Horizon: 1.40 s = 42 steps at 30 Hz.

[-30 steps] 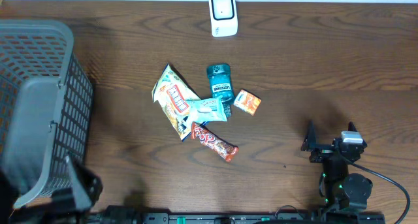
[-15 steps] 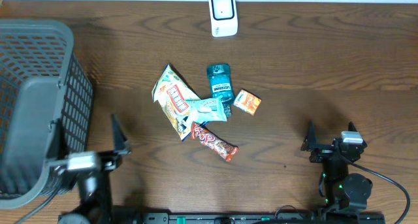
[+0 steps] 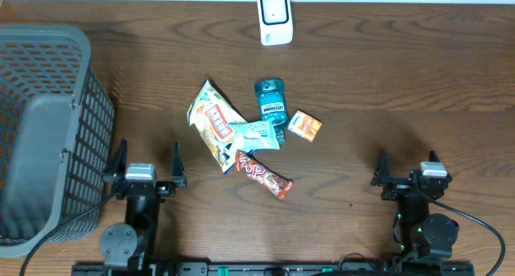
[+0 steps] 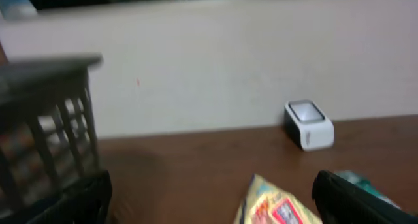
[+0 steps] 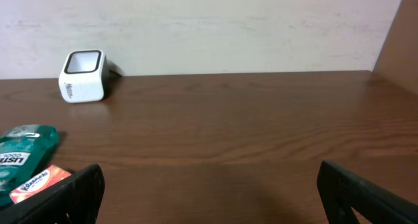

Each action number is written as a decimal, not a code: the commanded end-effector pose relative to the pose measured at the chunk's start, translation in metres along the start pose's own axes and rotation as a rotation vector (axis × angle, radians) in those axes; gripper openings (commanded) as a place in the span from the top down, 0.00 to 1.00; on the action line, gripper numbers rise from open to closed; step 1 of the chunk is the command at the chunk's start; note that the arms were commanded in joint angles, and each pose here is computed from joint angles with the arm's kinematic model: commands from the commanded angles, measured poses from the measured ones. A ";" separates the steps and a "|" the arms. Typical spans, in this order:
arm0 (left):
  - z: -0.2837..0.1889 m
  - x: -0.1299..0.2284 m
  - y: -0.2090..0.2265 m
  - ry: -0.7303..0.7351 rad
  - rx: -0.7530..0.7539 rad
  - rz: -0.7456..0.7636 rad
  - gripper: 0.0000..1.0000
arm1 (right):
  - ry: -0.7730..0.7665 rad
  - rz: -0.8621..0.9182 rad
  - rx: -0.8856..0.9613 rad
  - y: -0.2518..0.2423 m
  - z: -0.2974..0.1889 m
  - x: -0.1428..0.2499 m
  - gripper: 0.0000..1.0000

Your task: Scan the item barcode

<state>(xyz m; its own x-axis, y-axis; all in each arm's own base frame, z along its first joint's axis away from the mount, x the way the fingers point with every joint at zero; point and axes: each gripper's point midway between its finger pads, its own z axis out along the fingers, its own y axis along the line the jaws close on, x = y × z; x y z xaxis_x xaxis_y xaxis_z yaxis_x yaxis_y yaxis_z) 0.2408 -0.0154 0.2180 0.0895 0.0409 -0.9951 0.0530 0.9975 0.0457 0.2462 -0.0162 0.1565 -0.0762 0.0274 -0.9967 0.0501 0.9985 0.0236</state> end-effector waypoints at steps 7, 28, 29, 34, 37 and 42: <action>0.000 0.038 -0.001 0.127 0.000 -0.065 0.02 | 0.003 0.013 -0.013 0.003 0.000 0.001 0.01; -0.013 0.091 -0.011 0.350 0.048 -0.068 0.02 | 0.003 0.013 -0.013 0.003 0.000 0.001 0.01; -0.013 0.091 -0.011 0.350 0.048 -0.068 0.02 | 0.003 0.013 -0.013 0.003 0.000 0.001 0.01; -0.013 0.091 -0.011 0.350 0.048 -0.068 0.02 | 0.003 0.013 -0.013 0.003 0.000 0.001 0.01; -0.013 0.091 -0.011 0.350 0.048 -0.068 0.02 | 0.003 0.013 -0.013 0.003 0.000 0.001 0.01; -0.013 0.091 -0.011 0.350 0.048 -0.068 0.02 | 0.003 0.013 -0.013 0.003 0.000 0.001 0.01</action>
<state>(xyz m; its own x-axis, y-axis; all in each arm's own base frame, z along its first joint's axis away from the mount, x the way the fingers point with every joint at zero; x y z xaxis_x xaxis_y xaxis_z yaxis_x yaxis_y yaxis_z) 0.2368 -0.0211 0.1409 -0.2135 0.0020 -0.9769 0.0882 0.9960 -0.0173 0.2462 -0.0162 0.1565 -0.0762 0.0274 -0.9967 0.0501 0.9985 0.0236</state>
